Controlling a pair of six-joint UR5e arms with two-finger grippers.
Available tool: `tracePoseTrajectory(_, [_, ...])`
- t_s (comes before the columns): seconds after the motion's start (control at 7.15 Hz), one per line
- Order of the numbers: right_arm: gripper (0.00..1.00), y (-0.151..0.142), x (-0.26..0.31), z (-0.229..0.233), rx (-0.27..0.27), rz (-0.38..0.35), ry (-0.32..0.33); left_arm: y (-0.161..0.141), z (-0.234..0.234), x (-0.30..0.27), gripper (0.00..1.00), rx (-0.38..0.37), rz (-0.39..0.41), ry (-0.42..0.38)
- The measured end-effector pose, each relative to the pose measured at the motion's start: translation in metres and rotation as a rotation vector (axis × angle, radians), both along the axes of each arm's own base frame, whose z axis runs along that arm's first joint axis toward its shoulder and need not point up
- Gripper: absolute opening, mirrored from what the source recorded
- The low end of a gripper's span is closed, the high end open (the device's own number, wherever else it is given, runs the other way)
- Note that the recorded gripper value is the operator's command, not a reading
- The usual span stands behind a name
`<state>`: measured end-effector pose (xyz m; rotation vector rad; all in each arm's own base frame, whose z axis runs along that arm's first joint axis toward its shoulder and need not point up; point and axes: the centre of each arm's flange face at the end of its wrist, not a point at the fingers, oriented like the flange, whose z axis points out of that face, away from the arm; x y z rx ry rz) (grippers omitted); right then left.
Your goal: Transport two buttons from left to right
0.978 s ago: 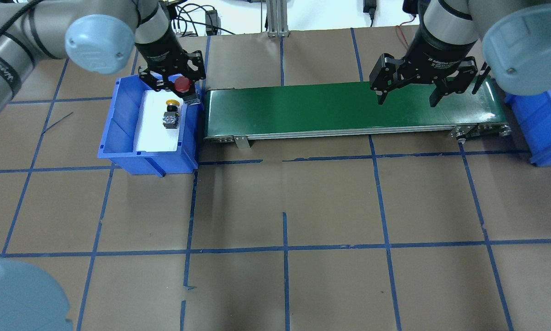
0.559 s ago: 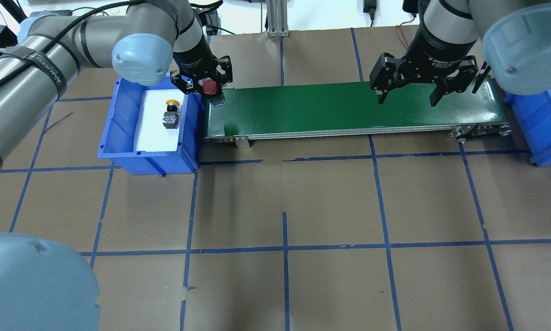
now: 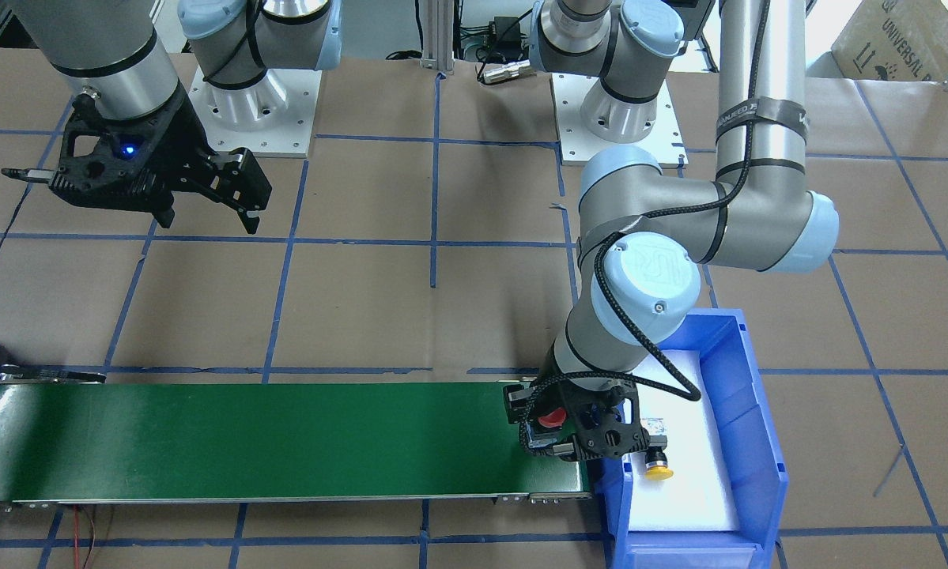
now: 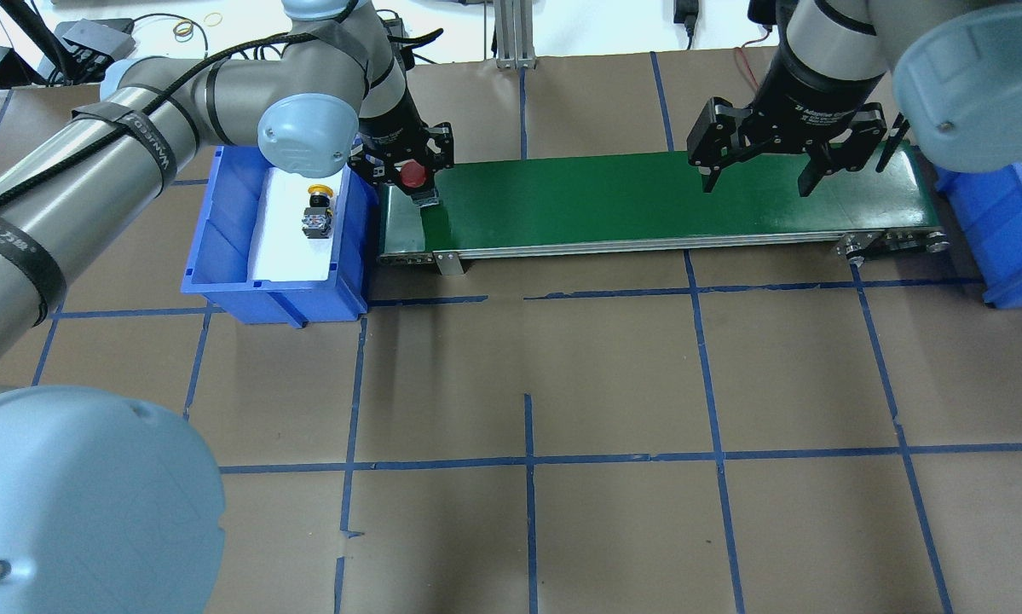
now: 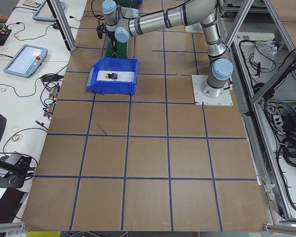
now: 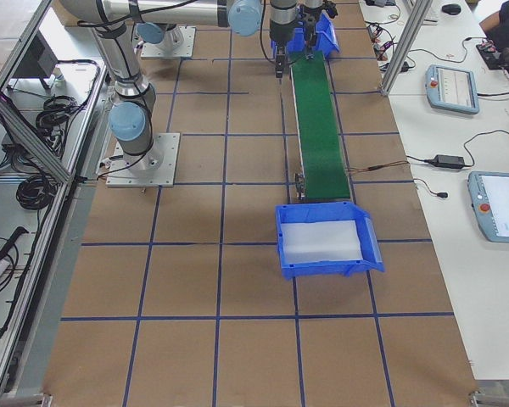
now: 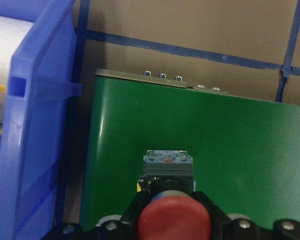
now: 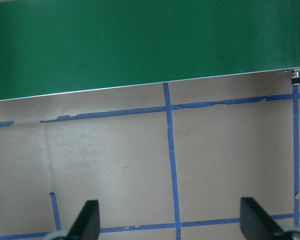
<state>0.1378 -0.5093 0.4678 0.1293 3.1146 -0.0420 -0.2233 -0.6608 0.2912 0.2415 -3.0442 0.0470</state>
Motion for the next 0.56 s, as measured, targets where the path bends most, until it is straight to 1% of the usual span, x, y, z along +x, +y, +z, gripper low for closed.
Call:
tracePoseTrajectory(0.42, [1.0, -0.01, 0.002, -0.02, 0.028, 0.008, 0.0, 0.003, 0.0, -0.001, 1.0, -0.006, 0.003, 0.007])
tracePoseTrajectory(0.56, [1.0, -0.014, 0.002, -0.027, 0.036, 0.009, -0.002, 0.003, 0.012, -0.002, 1.0, -0.025, 0.003, 0.02])
